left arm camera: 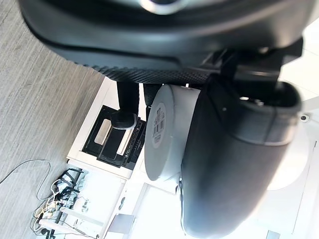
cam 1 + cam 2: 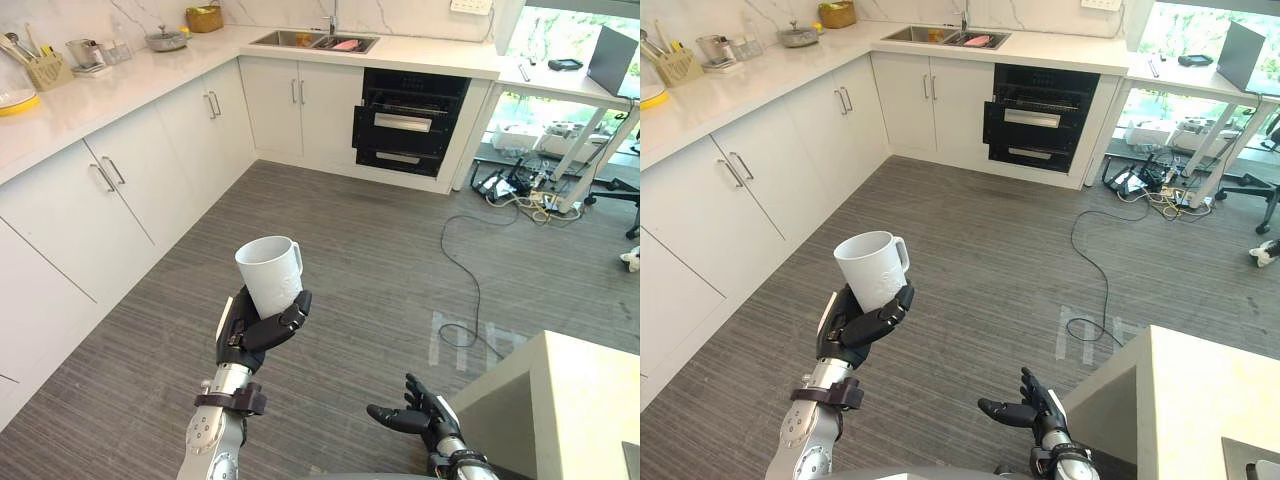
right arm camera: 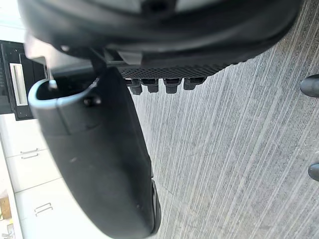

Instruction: Walk over to the sink, pick up the cup, carry it to the dishwasher, place the cup inside the dishwasher, then close the dishwasher door

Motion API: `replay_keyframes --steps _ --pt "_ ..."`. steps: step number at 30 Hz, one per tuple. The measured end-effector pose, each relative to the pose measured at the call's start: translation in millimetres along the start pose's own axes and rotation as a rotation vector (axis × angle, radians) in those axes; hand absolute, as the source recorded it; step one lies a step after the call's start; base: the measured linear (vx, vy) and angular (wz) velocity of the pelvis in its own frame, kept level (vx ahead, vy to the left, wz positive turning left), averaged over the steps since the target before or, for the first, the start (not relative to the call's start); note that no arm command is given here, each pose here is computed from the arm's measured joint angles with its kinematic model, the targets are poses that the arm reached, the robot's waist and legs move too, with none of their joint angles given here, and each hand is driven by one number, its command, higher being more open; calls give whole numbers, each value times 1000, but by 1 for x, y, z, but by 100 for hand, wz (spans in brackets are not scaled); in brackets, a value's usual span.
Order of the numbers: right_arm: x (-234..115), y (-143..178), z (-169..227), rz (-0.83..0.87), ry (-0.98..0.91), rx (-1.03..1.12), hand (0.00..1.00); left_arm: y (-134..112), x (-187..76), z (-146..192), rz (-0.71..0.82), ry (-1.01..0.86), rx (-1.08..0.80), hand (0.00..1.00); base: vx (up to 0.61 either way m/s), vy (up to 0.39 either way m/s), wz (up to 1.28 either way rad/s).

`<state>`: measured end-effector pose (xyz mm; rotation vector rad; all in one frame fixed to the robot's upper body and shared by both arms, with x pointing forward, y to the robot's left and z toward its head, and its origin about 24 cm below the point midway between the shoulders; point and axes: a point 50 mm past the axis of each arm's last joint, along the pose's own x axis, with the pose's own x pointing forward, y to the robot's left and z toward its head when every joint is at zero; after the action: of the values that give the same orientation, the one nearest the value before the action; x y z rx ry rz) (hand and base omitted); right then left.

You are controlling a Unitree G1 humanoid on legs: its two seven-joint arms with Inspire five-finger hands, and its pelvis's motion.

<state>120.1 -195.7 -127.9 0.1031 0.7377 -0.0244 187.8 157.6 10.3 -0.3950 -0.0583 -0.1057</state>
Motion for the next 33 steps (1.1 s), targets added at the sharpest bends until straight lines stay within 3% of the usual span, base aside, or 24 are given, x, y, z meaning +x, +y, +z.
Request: replay_keyframes --steps 15,26,33 --pt "-5 -1 12 40 -63 -47 100 0 10 11 11 -64 7 0 108 16 24" --pt "-7 -10 28 62 -112 -87 100 -13 1 -5 -5 -21 -53 0 479 -238 45" --pt "-3 -15 39 33 -142 -116 100 -13 2 -4 -20 -26 -54 0 450 -45 -3"
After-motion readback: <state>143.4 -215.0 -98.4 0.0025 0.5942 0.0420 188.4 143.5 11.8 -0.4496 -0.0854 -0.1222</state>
